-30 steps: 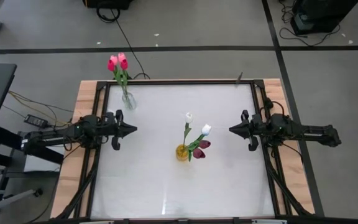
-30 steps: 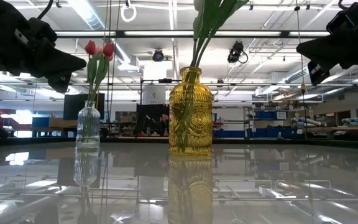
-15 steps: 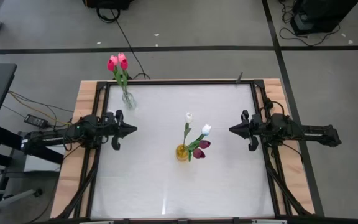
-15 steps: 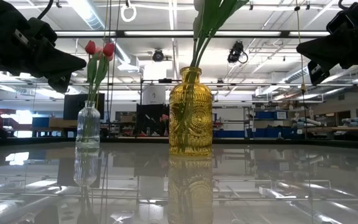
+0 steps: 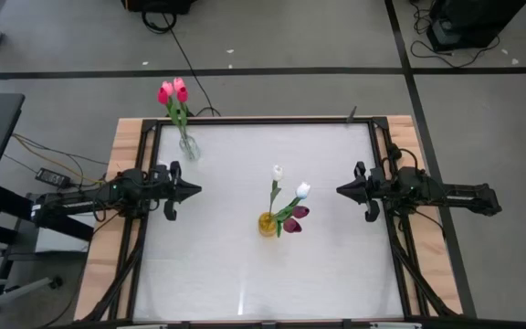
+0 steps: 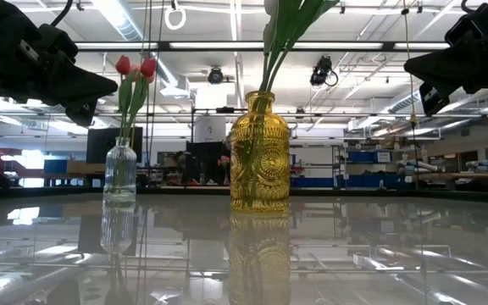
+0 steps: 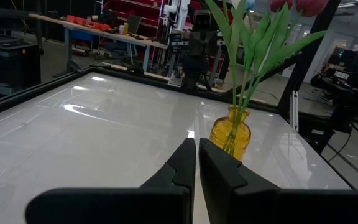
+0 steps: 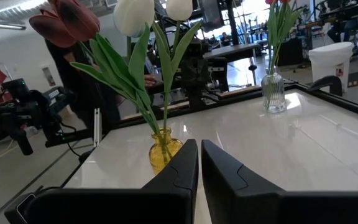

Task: Sort flowers into vase by color
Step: Return to Home Position

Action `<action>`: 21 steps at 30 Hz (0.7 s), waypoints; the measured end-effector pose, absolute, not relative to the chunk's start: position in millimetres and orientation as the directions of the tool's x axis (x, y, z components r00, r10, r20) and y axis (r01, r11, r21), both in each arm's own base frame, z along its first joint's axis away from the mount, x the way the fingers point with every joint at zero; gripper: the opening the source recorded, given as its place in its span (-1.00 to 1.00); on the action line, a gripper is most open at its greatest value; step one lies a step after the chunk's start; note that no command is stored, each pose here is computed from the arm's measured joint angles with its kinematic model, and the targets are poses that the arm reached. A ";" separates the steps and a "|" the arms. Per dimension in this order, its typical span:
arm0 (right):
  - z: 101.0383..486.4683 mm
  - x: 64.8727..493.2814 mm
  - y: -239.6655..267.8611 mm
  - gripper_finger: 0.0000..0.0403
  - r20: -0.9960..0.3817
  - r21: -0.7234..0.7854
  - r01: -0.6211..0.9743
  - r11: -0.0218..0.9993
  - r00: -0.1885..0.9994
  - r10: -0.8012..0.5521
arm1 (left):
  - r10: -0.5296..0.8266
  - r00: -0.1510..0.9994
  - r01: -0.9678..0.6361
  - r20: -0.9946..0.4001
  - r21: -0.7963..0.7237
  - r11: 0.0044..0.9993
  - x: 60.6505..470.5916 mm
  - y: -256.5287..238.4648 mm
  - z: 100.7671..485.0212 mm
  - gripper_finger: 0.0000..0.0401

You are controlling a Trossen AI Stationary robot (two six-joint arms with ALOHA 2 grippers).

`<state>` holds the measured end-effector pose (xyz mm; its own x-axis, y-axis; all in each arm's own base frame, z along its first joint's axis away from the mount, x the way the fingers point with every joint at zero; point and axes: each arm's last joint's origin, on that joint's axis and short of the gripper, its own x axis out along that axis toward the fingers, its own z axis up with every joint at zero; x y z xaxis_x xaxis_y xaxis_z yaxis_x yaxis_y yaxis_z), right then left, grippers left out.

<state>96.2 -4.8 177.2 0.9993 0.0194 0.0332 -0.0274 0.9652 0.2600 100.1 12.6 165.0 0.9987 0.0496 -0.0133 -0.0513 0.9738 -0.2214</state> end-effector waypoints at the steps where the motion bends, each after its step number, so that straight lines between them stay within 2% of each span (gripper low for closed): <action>1: 177.2 96.2 -4.8 -0.85 0.033 0.260 -0.027 0.965 0.999 0.019 | 0.050 0.999 -0.052 -0.013 -0.221 0.974 100.1 12.6 165.0 -0.86; 21: 177.2 96.2 -4.8 -0.85 0.033 0.260 -0.027 0.965 0.999 0.019 | 0.050 0.999 -0.052 -0.013 -0.222 0.974 100.2 12.6 164.9 -0.86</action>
<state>96.2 -4.8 177.2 0.9993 0.0195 0.0332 -0.0275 0.9652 0.2600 100.2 12.6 164.9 0.9987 0.0499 -0.0135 -0.0517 0.9738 -0.2216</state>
